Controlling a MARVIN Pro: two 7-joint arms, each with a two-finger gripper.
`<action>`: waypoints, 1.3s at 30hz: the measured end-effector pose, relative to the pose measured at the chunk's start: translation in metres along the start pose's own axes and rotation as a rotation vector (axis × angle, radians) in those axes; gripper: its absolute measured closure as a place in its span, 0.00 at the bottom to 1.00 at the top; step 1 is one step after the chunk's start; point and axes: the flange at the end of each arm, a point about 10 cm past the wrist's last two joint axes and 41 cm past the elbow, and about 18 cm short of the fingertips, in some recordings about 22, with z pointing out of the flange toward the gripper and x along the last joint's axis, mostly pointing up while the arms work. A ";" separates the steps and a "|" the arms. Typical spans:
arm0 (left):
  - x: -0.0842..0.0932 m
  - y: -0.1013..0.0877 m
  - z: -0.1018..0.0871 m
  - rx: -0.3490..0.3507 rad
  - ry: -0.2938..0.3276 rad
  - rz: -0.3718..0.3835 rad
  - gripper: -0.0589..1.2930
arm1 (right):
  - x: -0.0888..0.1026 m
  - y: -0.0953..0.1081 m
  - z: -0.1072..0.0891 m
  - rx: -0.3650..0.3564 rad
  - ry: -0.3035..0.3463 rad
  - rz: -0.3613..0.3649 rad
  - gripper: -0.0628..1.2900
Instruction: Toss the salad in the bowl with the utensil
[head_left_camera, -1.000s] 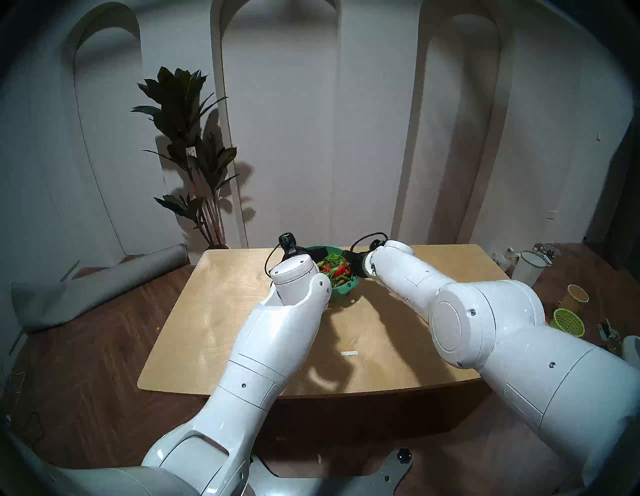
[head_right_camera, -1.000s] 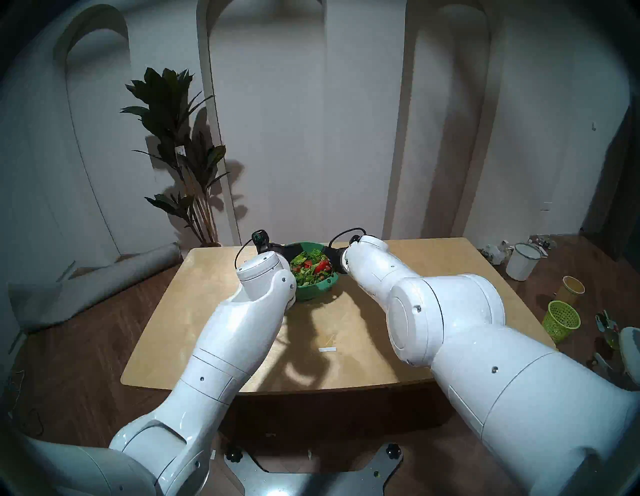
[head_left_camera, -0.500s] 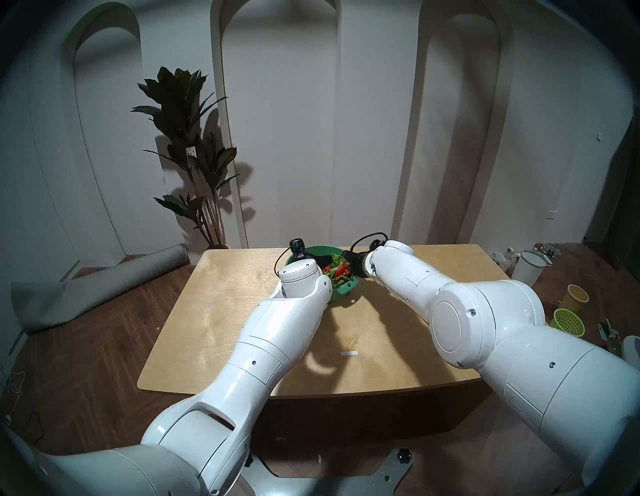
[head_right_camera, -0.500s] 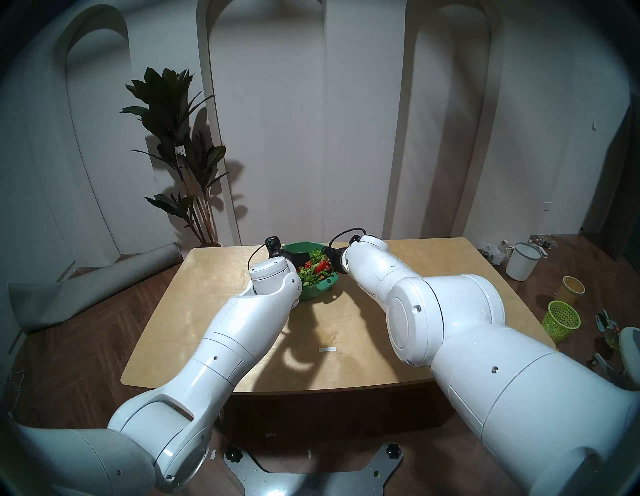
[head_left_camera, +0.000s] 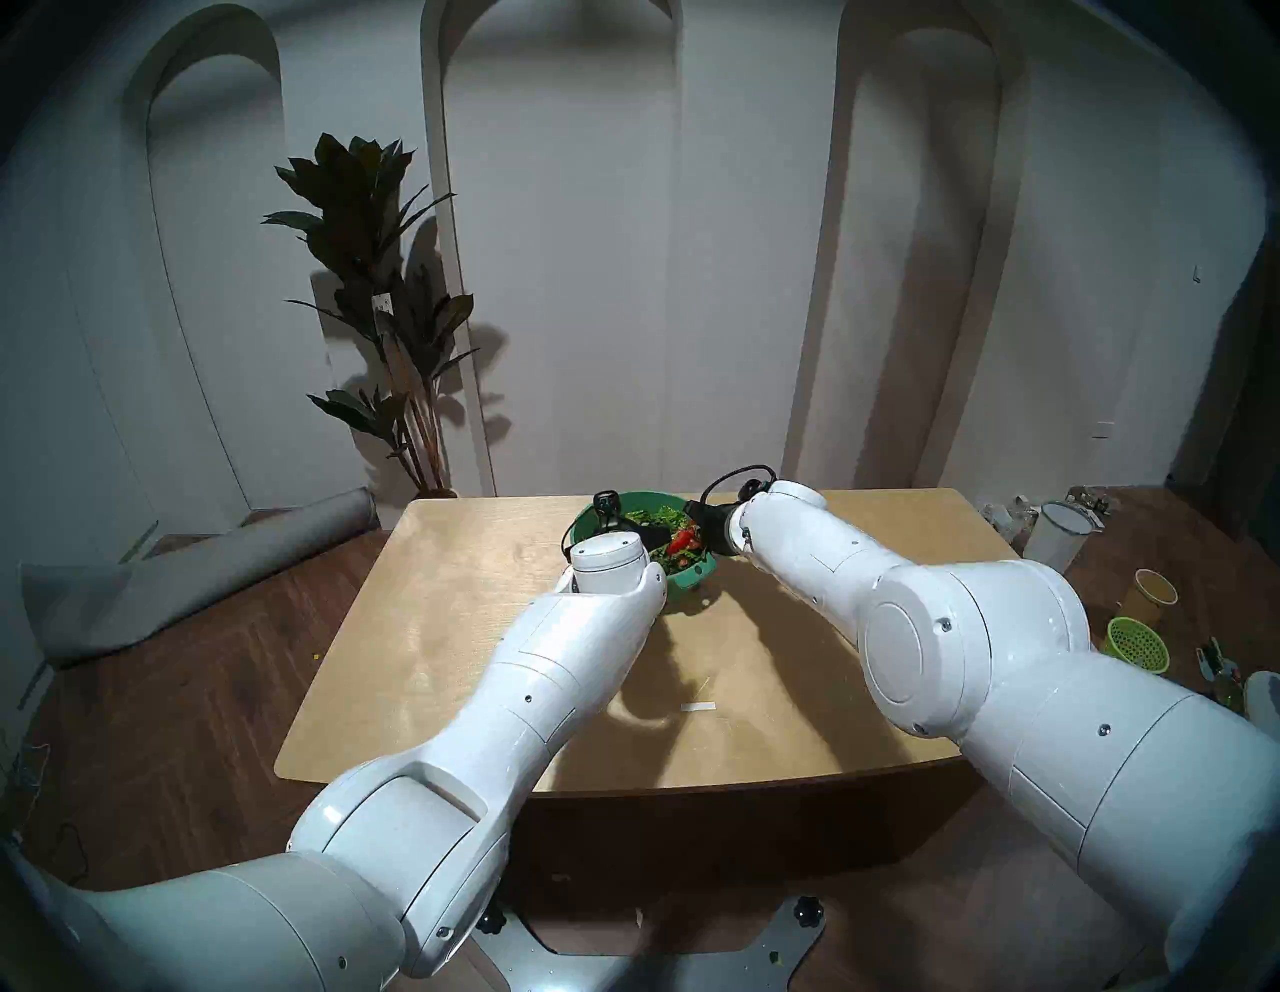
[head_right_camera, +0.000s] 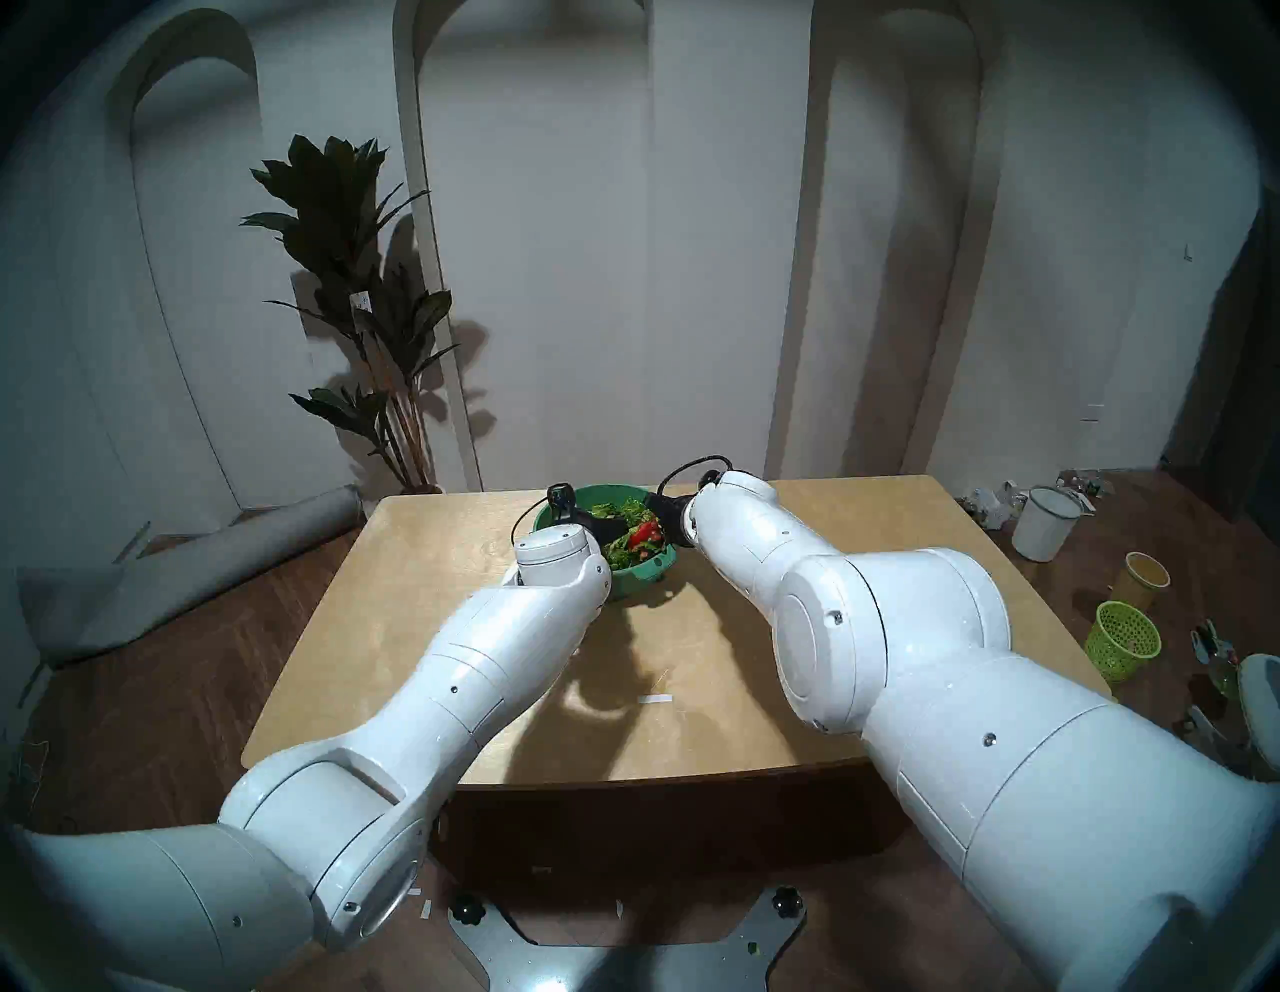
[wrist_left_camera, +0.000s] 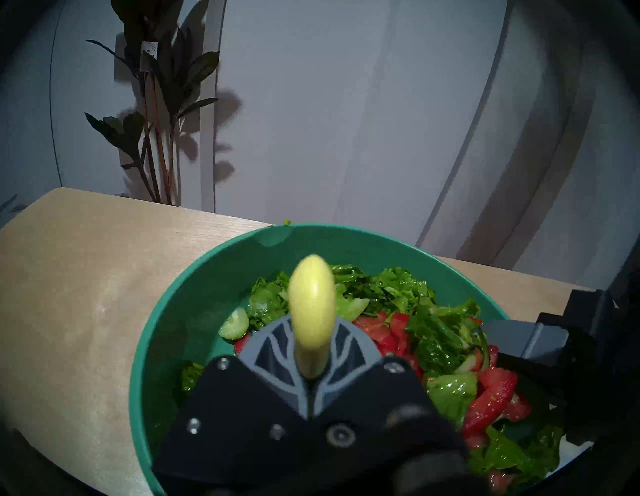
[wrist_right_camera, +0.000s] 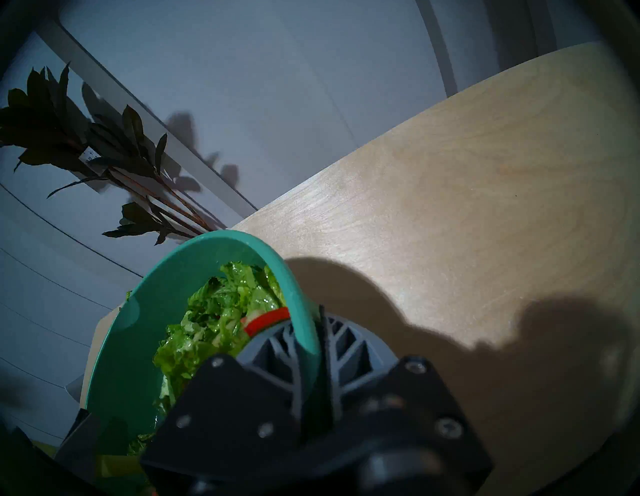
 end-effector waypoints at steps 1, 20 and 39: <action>0.000 0.001 0.001 -0.004 -0.001 -0.001 0.98 | 0.000 0.000 0.000 0.000 0.000 0.000 0.88; 0.015 0.005 0.011 -0.067 -0.087 -0.142 0.98 | 0.000 0.000 0.000 -0.001 0.001 0.000 0.88; 0.039 0.034 -0.012 -0.161 -0.014 -0.110 0.98 | 0.001 0.001 0.000 -0.002 0.002 0.000 0.88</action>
